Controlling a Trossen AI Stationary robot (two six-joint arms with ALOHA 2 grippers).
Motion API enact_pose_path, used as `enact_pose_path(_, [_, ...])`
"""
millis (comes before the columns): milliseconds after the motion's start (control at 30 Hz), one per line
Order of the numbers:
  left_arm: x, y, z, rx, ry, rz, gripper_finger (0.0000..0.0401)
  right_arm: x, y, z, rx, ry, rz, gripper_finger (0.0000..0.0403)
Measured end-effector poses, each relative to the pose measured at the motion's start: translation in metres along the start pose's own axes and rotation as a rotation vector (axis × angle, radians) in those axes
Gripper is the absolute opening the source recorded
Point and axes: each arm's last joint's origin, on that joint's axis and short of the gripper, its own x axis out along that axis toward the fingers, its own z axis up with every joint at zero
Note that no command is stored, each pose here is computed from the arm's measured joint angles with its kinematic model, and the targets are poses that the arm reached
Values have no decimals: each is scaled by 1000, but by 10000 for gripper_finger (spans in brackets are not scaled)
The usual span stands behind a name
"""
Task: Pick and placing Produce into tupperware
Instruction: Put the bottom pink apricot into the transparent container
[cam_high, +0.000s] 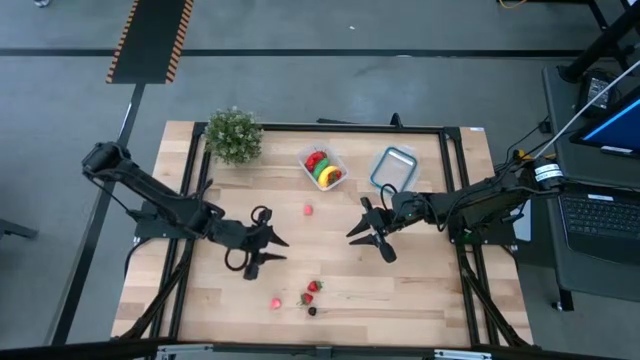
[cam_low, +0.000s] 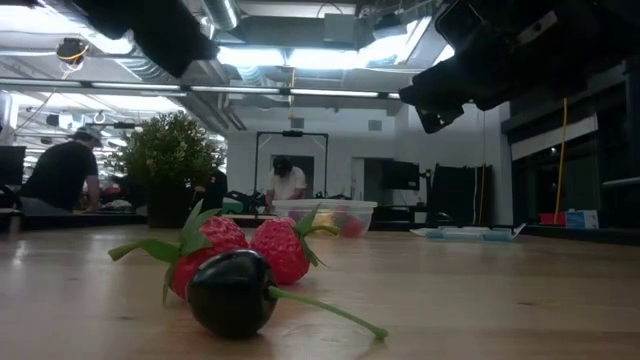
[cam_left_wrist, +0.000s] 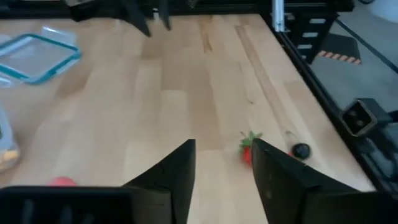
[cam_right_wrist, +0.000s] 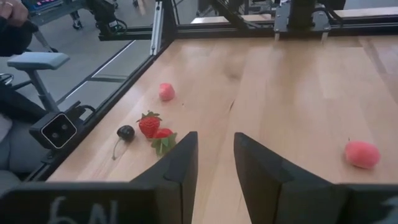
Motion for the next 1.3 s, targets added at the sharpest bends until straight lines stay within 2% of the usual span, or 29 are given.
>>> enact_pose_path(300, [-2, -26, 1, -42, 75, -4, 150, 0, 1, 0, 23, 1, 29, 106])
enact_pose_path(567, [18, -63, 1, 18, 179, -39, 149, 2, 11, 0, 12, 3, 65, 106])
enact_pose_path(967, [36, -108, -9, -50, 412, -11, 149, 5, 31, 0, 61, -5, 132, 106])
enact_pose_path(1133, [46, -127, -13, -56, 463, -52, 149, 6, 40, -1, 54, -6, 114, 106])
enact_pose_path(1300, [53, -133, -19, -100, 500, -27, 149, 6, 46, -2, 65, -5, 111, 106])
